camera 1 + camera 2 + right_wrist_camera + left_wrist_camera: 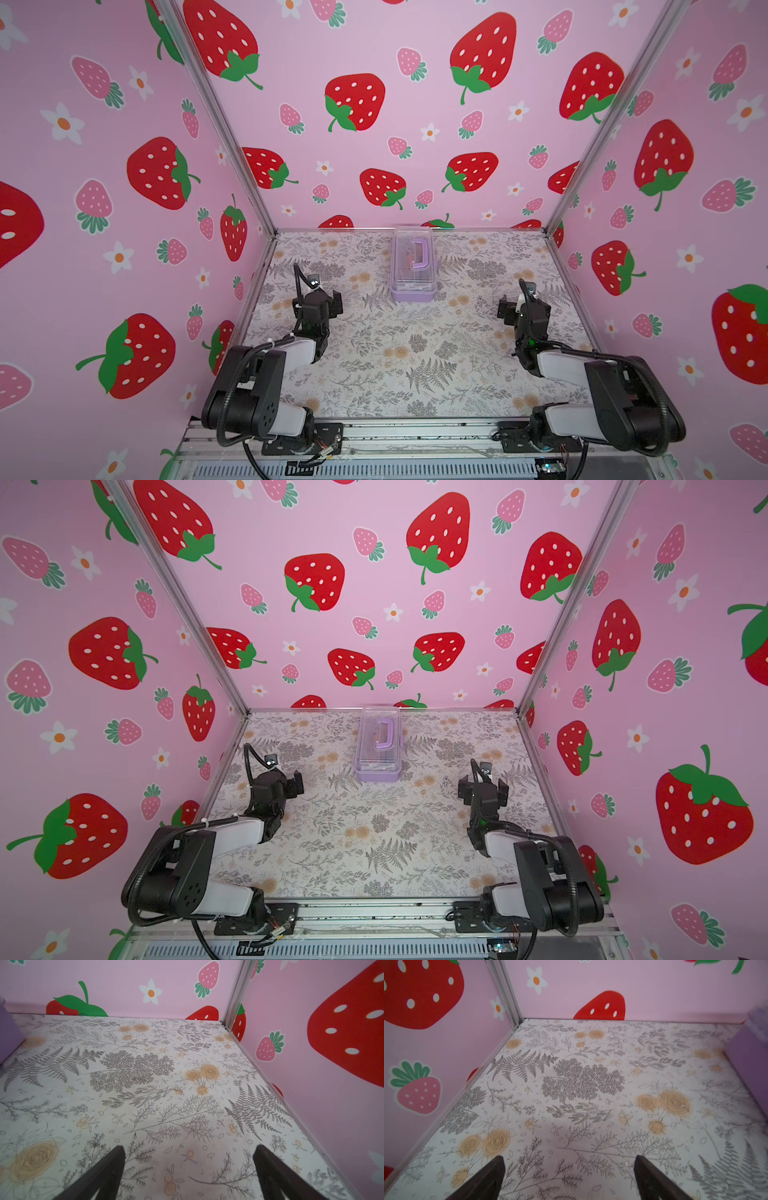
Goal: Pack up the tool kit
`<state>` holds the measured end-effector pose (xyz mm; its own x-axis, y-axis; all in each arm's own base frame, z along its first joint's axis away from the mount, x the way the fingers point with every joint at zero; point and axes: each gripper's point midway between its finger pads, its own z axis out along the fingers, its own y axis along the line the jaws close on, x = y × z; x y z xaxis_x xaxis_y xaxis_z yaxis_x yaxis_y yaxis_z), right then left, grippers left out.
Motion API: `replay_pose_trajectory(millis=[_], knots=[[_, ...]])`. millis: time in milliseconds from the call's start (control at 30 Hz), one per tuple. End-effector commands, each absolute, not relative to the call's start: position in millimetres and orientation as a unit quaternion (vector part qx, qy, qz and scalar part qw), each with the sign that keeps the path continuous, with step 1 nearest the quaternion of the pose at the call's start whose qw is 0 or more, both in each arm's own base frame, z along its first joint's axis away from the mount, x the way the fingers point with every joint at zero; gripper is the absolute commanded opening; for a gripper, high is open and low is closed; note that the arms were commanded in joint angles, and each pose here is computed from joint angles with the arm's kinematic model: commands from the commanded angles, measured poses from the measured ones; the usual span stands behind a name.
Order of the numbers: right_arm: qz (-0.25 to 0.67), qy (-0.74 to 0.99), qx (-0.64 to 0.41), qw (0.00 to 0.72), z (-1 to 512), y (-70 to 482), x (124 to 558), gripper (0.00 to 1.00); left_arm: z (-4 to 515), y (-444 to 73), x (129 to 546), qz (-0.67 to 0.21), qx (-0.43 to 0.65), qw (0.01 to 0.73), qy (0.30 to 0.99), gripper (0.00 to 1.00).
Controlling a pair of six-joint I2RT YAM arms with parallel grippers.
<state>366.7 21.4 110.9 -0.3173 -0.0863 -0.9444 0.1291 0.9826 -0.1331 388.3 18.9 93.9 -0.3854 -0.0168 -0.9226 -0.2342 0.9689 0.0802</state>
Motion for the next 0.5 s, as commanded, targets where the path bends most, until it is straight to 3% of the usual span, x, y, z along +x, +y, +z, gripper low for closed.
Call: replay_pose_trajectory(millis=[0, 167, 467], knots=[[-0.054, 0.788, 0.002, 0.613, 125.2, 30.7, 384.2, 0.99, 91.6, 35.8, 387.9, 0.067, -0.105, 0.563, 0.817, 0.99], [0.014, 0.800, -0.023, 0.599, 118.5, 33.6, 394.8, 0.99, 88.1, 34.1, 395.1, 0.052, -0.096, 0.558, 0.823, 0.99], [0.149, 0.802, 0.091, 0.571, 95.4, -25.1, 400.5, 0.99, 88.2, 34.8, 395.0, 0.054, -0.095, 0.553, 0.826, 0.99]])
